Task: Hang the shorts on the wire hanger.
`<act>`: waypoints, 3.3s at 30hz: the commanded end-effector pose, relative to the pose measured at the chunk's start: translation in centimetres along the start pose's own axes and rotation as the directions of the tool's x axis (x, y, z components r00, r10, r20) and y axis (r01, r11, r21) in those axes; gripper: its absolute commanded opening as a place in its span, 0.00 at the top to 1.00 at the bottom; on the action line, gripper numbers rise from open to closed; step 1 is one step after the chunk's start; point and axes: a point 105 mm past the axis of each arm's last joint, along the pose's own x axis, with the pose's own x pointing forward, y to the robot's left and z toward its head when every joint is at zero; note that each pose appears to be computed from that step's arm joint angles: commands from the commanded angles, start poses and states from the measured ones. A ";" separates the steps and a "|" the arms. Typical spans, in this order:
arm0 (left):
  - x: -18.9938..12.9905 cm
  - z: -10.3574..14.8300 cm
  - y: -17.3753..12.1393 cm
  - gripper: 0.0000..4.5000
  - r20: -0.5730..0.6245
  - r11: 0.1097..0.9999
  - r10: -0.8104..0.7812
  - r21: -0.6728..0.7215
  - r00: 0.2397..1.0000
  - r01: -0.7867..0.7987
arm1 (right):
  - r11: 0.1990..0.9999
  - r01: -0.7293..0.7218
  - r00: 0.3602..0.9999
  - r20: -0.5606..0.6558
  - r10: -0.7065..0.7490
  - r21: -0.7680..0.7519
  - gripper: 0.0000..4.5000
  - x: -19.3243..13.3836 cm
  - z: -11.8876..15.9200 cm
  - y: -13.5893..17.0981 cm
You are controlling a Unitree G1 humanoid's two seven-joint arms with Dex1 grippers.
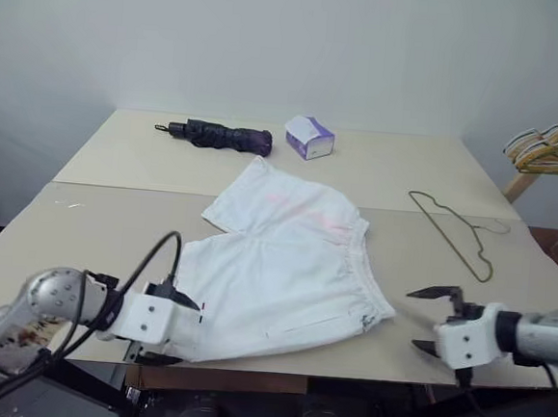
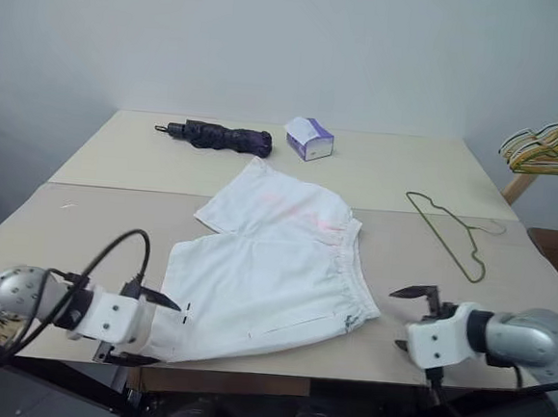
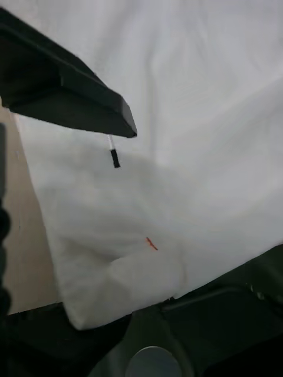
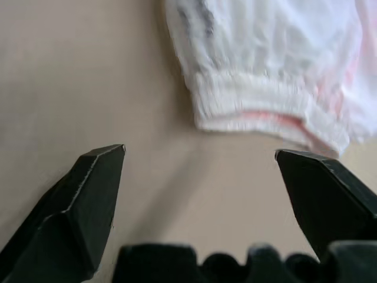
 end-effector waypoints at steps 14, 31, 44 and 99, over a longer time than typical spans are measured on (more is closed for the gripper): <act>1.3 6.9 14.2 0.00 0.266 0.886 0.421 -0.324 0.867 -0.331 | 0.652 0.495 0.868 -0.357 -0.344 0.574 0.00 -3.2 -8.8 -12.8; 0.7 8.8 11.5 0.00 0.295 0.896 0.396 -0.329 0.870 -0.297 | 0.414 0.582 0.813 -0.504 -0.291 0.700 0.00 -4.6 -12.9 -15.0; -0.2 7.5 9.8 0.00 0.251 0.879 0.398 -0.381 0.883 -0.288 | 0.081 0.518 0.839 -0.487 -0.241 0.852 0.00 -4.9 -13.4 -13.2; 2.2 14.1 12.7 0.00 0.537 0.370 0.682 -0.839 0.497 0.398 | 0.637 0.371 0.757 0.177 -0.629 0.676 0.99 0.2 10.3 -12.9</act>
